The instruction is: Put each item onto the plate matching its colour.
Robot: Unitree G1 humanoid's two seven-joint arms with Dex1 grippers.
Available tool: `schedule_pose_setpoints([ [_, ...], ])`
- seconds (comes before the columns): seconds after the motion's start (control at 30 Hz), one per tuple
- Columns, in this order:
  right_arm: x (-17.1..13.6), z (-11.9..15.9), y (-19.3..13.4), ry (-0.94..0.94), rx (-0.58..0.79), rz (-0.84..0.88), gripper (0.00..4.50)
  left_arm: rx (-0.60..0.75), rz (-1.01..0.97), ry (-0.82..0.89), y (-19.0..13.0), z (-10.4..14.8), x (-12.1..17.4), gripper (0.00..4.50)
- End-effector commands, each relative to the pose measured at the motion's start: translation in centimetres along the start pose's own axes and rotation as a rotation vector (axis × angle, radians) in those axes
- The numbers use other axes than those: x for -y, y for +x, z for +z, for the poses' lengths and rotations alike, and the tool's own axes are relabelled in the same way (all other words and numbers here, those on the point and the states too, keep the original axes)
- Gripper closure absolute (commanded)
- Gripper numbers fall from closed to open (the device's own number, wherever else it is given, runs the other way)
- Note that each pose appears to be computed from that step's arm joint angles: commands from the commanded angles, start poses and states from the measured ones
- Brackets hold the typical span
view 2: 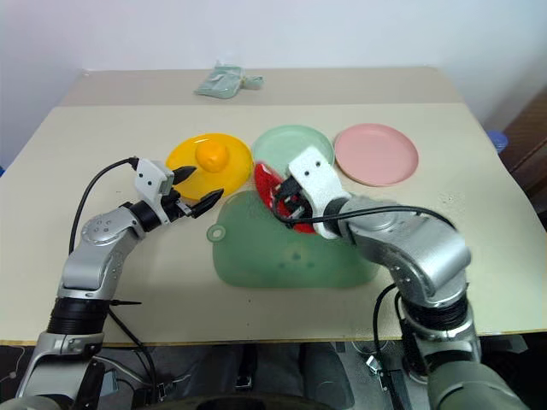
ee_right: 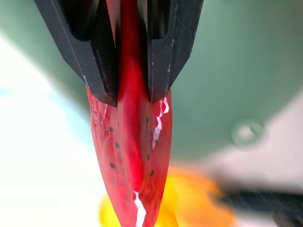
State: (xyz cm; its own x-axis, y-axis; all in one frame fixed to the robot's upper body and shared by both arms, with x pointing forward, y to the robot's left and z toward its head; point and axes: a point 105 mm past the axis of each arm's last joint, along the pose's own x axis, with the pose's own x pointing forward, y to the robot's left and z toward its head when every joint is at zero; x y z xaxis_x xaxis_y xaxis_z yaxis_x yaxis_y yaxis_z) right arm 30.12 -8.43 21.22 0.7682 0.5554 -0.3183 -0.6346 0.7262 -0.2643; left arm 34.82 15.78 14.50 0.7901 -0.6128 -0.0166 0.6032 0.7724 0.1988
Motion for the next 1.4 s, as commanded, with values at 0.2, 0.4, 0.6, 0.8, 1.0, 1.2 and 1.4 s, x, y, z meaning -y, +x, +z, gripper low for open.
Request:
schedule_pose_setpoints([
  [0.2,16.2,-3.5,-2.7,0.074,-0.058,-0.598,3.77,0.088,-0.134,-0.034,-0.1,2.0,2.4,0.0],
  [0.4,19.9,-7.5,-1.8,0.139,-0.074,-0.626,3.47,0.078,-0.248,-0.035,0.4,1.9,5.7,0.0],
  [0.6,18.9,-5.1,-2.5,-0.005,0.04,-0.547,0.95,0.075,-0.245,-0.051,0.4,1.8,6.2,0.0],
  [0.8,13.3,-3.1,-5.6,-0.138,0.144,-0.246,0.43,0.067,-0.247,-0.05,0.3,1.7,6.2,0.0],
  [1.0,8.1,-8.4,-7.2,-0.159,-0.057,-0.04,0.43,0.068,-0.282,-0.044,0.6,1.8,6.3,0.0],
  [1.2,7.0,-10.9,-6.5,-0.1,-0.101,-0.046,0.43,0.068,-0.307,-0.037,0.9,1.9,6.6,0.0],
  [1.4,7.2,-12.6,-5.6,-0.013,-0.142,-0.062,0.65,0.067,-0.296,-0.028,0.8,2.0,6.3,0.0],
])
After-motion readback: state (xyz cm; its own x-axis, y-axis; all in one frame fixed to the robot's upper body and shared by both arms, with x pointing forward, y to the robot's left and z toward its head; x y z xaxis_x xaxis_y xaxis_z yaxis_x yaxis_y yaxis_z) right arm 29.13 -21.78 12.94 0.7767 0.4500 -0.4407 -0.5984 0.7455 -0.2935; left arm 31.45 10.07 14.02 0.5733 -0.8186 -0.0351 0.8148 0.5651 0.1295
